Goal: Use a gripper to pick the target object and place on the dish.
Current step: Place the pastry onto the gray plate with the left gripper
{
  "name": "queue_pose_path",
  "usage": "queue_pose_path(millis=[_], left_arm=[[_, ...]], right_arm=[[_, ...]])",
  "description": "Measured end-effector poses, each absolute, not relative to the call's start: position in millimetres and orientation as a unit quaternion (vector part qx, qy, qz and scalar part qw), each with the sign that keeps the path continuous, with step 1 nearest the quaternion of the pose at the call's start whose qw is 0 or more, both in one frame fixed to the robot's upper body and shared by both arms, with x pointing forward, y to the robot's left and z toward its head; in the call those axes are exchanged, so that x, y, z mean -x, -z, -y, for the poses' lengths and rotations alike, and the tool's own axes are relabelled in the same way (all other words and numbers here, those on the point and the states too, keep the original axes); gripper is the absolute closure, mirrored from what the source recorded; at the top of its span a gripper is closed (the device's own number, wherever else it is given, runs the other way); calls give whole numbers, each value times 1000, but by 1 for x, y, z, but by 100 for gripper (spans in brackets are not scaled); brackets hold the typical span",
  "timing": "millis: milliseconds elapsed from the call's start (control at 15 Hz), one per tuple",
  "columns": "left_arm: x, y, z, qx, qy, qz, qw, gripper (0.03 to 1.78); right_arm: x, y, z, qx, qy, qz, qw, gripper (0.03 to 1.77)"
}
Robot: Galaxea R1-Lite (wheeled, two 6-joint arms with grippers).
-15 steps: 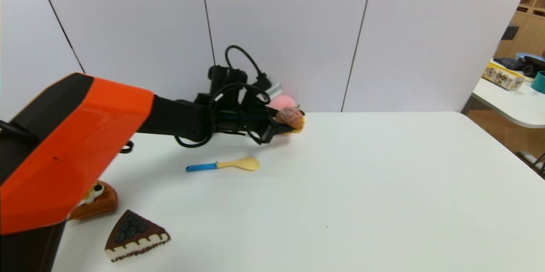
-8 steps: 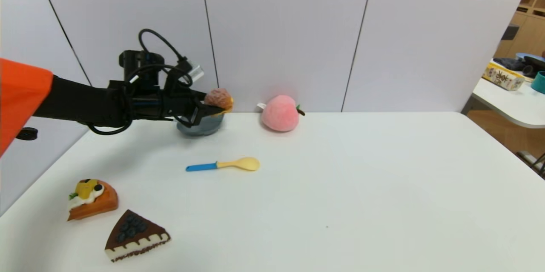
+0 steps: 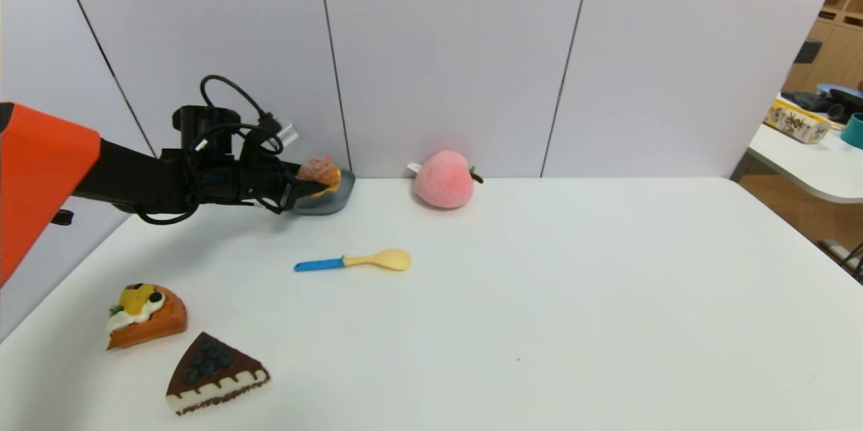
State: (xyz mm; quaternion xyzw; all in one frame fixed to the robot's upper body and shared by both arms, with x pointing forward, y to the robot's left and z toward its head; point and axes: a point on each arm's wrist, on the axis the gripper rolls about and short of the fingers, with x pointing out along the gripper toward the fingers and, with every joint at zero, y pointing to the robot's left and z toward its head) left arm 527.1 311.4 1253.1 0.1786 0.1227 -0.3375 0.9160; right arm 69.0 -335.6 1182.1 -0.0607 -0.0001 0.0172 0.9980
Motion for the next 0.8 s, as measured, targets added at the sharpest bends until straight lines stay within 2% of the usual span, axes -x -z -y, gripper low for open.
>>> queue_pose_path(millis=[200, 533, 800], left_arm=[[-535, -1239, -315, -173, 336, -135, 916, 98], [-544, -1229, -315, -170, 336, -140, 916, 57], [-546, -1227, -316, -169, 337, -142, 915, 38]], right_arm=[[-69, -1182, 336, 61, -18, 0, 998, 9], [-69, -1182, 336, 61, -17, 0, 998, 9], [-69, -1182, 336, 61, -17, 0, 998, 9]])
